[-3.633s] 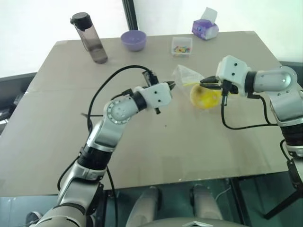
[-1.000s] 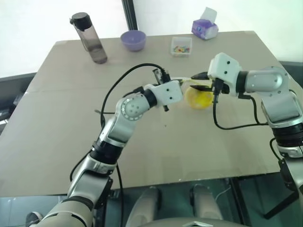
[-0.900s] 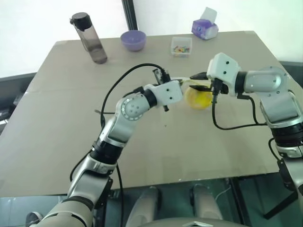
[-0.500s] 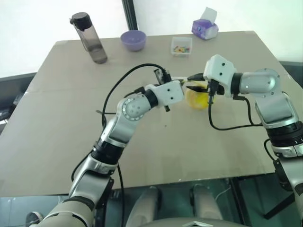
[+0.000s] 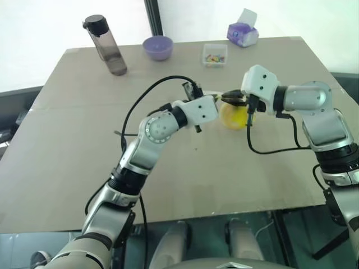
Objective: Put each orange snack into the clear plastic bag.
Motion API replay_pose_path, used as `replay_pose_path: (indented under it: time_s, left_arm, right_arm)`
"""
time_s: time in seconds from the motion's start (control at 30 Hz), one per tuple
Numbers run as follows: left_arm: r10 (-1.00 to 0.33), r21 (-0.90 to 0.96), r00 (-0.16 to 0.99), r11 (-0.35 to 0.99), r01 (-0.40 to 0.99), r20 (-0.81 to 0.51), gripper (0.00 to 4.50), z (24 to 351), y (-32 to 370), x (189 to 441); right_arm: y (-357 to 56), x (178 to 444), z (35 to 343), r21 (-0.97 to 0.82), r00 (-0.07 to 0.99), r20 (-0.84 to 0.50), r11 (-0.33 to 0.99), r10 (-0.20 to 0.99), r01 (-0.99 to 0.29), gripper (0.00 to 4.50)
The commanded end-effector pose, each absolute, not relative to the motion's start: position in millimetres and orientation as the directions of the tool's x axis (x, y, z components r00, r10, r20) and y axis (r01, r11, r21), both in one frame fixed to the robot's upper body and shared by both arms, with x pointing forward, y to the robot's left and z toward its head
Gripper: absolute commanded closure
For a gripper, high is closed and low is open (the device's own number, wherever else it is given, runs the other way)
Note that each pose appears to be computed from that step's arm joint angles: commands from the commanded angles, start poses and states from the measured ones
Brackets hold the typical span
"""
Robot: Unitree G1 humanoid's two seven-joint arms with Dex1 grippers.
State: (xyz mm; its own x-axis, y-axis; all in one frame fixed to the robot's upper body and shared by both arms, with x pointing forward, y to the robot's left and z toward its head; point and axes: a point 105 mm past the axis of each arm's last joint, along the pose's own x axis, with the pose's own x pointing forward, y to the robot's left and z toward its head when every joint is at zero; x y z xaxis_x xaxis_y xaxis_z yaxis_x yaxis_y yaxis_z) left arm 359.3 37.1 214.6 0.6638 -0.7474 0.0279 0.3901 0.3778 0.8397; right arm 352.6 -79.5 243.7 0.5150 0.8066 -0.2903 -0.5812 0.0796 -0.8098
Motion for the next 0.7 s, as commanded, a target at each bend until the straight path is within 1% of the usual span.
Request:
replay_pose_path:
  time_s: [0.03,0.53,0.67,0.7]
  left_arm:
    - [-0.757,0.849,0.65,0.389,0.358,0.072,4.5,226.5,34.5,353.9]
    - [-0.759,0.852,0.647,0.384,0.357,0.071,4.5,227.5,34.2,354.2]
    - [-0.761,0.852,0.645,0.382,0.357,0.07,4.5,227.6,33.9,354.2]
    - [-0.761,0.852,0.645,0.382,0.358,0.07,4.5,227.5,33.9,354.3]
  right_arm:
    - [-79.3,351.0,262.1,-0.848,0.529,-0.248,0.082,0.811,-0.523,4.41]
    - [-85.5,355.4,263.2,-0.859,0.555,-0.246,0.086,0.795,-0.505,4.41]
    - [-87.2,353.5,261.5,-0.858,0.549,-0.265,0.066,0.793,-0.51,4.41]
    - [-87.0,353.8,262.5,-0.862,0.552,-0.256,0.072,0.794,-0.503,3.9]
